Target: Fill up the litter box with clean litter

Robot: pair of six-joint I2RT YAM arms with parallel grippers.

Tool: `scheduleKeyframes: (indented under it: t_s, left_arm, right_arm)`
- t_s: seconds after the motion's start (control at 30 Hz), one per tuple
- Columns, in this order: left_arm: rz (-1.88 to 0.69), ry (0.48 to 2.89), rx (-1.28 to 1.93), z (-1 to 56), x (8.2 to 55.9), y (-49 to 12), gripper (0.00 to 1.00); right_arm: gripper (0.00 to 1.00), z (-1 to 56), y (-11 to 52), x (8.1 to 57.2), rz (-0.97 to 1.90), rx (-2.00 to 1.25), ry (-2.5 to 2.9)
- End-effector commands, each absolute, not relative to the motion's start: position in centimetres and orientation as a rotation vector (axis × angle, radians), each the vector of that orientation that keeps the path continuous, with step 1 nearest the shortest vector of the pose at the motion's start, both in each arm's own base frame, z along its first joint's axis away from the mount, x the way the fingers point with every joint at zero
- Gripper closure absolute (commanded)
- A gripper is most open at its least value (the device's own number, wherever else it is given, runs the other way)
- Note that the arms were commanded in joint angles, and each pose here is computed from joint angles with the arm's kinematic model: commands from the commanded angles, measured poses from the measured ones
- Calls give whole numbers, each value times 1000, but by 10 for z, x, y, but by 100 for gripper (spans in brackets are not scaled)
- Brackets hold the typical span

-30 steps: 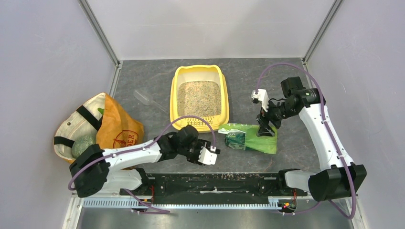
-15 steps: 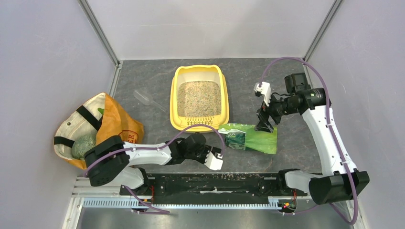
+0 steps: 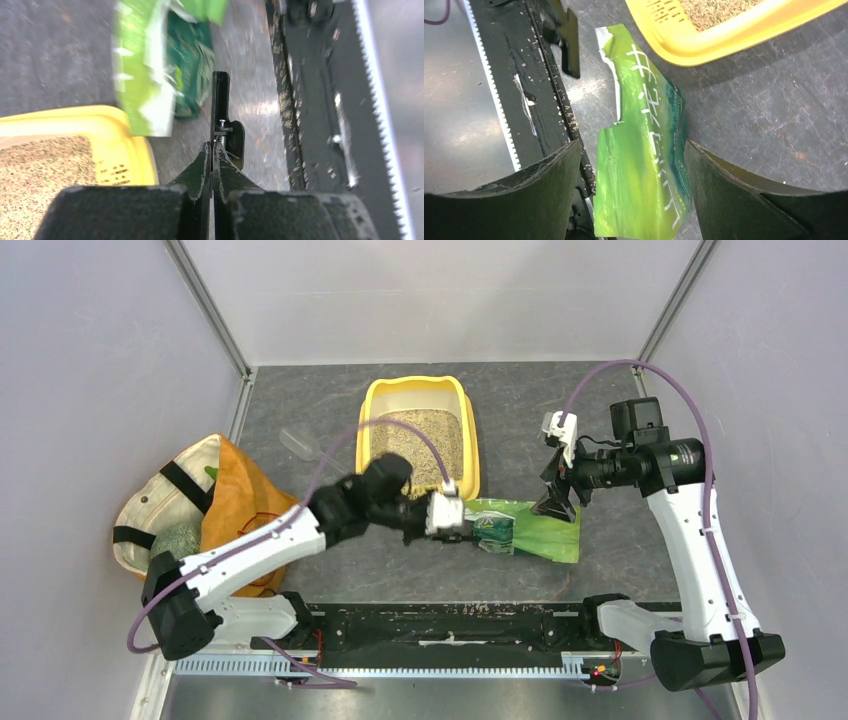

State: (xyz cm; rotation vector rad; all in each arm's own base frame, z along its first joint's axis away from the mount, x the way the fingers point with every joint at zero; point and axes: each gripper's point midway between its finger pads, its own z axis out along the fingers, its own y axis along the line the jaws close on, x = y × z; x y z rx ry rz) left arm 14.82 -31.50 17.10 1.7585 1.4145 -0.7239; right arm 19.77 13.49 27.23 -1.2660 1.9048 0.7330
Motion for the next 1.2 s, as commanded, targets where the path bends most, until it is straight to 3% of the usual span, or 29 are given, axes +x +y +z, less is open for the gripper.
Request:
scheduleKeyframes:
  t_s: [0.0,0.3,0.87,1.0,1.07,1.1,1.13,1.17]
  left_arm:
    - [-1234,1607,1578,252,118,-306,98]
    - [-1546,1641,1399,327,129,-324,98]
    - [-1632,1702,1287,334,142,-342,98]
    - [-1624,1710,1282,333,143,-343,98]
    - [-1617,1718,1279,331,144,-343,98]
    - [-1611,1720,1282,330,144,-343,97]
    - [-1603,1725,1284,330,143,-341,90]
    - [-1593,1726,1279,331,145,-339,72]
  right_arm:
    - [18,305,150,181,812,-1324,1773]
    - [26,325,187,159,992,-1359,1706]
    - [53,316,223,135,1120,-1400,1686]
    - [66,314,226,135,1134,-1403,1694]
    - [81,313,226,135,1137,-1402,1698]
    - [86,313,226,135,1137,-1401,1699]
    - [91,313,226,134,1136,-1401,1700]
    - [96,313,225,135,1132,-1399,1704]
